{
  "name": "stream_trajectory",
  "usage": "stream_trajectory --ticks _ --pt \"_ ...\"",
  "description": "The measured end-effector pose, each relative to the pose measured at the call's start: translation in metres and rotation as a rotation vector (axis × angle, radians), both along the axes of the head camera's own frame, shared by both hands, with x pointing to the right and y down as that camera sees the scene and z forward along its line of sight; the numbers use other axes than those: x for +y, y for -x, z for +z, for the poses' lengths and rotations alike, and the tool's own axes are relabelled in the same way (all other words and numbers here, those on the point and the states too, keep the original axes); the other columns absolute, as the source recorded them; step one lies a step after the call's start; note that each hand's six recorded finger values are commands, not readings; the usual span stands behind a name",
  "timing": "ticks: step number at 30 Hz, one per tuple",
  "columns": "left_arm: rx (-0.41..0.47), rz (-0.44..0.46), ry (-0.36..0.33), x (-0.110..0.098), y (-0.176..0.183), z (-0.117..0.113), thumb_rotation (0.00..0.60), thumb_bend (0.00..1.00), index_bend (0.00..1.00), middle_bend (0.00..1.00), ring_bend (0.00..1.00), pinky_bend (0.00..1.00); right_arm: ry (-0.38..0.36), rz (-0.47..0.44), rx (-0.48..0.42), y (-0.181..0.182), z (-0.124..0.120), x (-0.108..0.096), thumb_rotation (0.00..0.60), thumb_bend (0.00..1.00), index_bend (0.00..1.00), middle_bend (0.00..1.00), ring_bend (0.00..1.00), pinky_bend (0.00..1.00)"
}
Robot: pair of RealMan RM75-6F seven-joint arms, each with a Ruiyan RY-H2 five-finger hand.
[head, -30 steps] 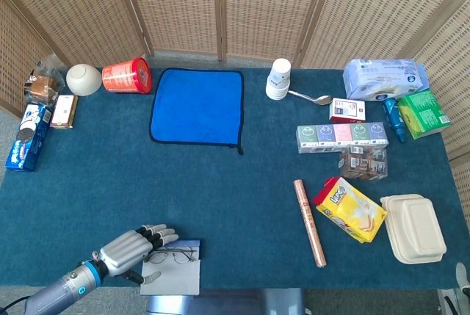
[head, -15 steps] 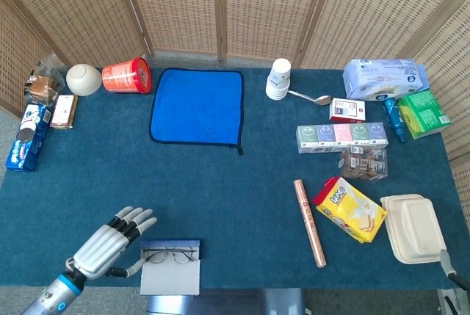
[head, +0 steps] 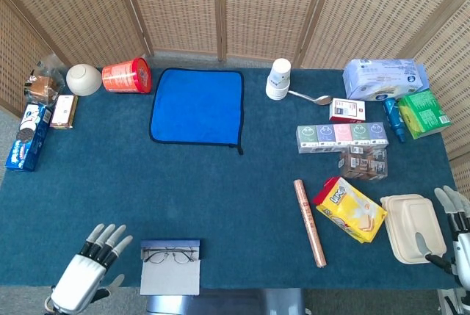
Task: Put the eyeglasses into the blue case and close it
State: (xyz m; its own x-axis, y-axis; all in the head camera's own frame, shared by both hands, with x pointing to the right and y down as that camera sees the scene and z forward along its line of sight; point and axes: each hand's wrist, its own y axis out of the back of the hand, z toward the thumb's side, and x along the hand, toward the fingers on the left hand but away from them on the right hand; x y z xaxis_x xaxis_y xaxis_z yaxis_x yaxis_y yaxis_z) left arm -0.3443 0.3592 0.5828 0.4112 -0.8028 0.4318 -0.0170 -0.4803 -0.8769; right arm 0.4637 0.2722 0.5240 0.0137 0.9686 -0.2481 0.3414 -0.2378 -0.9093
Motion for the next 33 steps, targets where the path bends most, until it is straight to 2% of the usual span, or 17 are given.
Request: stream_trajectory --ticks 9,15,24,33 --pt "-0.07 0.023 -0.017 0.029 -0.006 0.009 0.6 0.26 0.23 0.07 0.0 0.0 -0.003 -0.035 -0.018 0.001 -0.001 0.0 0.6 0.36 0.0 0.01 0.0 0.11" --pt "-0.107 0.097 -0.051 0.039 -0.012 0.013 0.6 0.26 0.22 0.07 0.0 0.0 -0.019 -0.043 -0.026 0.001 -0.005 0.0 0.6 0.36 0.0 0.01 0.0 0.11" --pt "-0.136 0.146 -0.087 0.047 -0.013 0.015 0.6 0.25 0.16 0.05 0.0 0.0 -0.036 -0.043 -0.04 0.0 -0.009 0.0 0.6 0.36 0.0 0.01 0.0 0.11" --pt "-0.221 0.194 -0.18 0.056 -0.013 0.016 0.6 0.24 0.11 0.03 0.0 0.0 -0.059 -0.063 -0.066 0.0 -0.015 0.0 0.6 0.36 0.0 0.01 0.0 0.11"
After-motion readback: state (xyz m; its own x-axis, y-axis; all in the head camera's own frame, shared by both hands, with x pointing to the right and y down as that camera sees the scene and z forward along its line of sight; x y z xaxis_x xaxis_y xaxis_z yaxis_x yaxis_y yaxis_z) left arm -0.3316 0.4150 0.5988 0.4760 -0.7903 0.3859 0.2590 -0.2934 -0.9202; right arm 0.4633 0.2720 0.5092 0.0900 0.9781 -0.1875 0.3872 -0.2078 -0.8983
